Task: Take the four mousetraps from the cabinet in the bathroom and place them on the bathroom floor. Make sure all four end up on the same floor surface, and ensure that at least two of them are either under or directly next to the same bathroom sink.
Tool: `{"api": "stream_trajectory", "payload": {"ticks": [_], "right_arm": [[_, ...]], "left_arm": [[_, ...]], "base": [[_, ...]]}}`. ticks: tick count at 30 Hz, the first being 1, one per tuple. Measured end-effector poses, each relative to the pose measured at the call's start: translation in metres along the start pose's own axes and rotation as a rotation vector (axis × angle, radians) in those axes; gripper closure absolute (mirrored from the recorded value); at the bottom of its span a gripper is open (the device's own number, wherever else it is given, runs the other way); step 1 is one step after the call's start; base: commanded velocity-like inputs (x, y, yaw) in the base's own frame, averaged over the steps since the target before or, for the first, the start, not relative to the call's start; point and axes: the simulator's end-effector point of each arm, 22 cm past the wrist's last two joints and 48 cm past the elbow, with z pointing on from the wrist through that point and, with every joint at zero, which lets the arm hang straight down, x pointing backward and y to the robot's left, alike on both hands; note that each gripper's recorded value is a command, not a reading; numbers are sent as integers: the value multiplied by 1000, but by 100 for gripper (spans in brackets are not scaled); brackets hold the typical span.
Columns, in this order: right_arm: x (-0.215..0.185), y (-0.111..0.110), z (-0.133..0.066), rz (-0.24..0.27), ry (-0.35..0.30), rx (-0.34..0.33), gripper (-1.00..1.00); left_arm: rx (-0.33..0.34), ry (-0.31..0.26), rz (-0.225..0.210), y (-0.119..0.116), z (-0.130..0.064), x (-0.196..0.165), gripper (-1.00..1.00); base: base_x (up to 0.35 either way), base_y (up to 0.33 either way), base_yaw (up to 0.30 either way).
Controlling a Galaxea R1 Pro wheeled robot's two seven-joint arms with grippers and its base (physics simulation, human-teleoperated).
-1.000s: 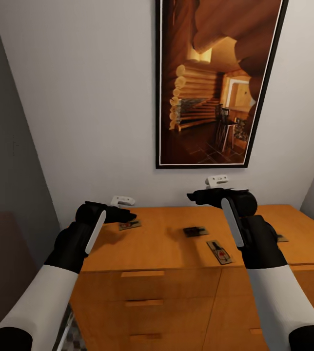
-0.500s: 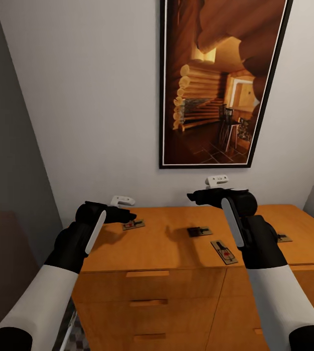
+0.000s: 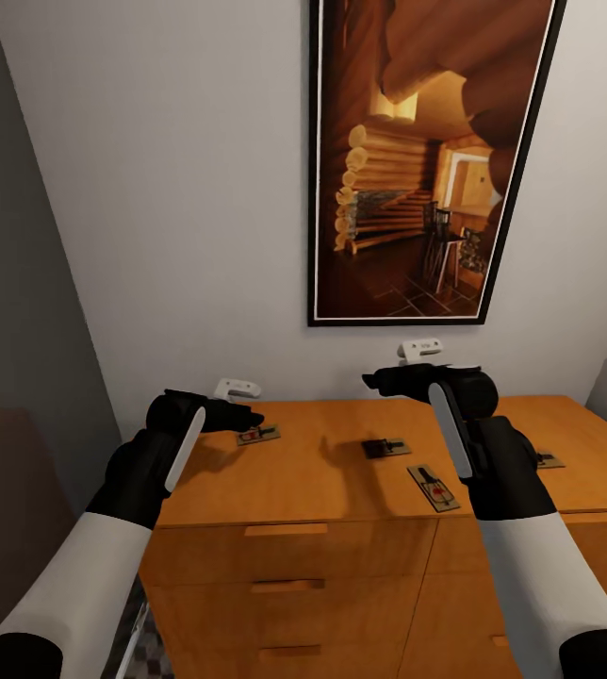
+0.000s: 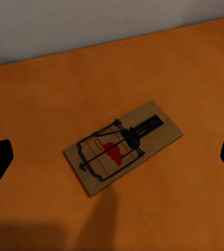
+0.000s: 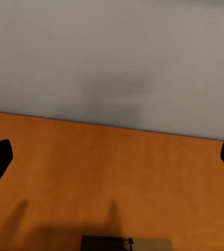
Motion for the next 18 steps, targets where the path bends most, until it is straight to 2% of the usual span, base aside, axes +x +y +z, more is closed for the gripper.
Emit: {"api": "stream_trajectory", "payload": {"ticks": [6, 18], "right_arm": [[1, -5, -3, -7, -5, 16, -100], [40, -29, -6, -23, 44, 52, -100]], "left_arm": [[3, 10, -2, -1, 2, 3, -100], [5, 33, -7, -1, 7, 12, -100]], "base": [[0, 1, 0], [0, 0, 0]]}}
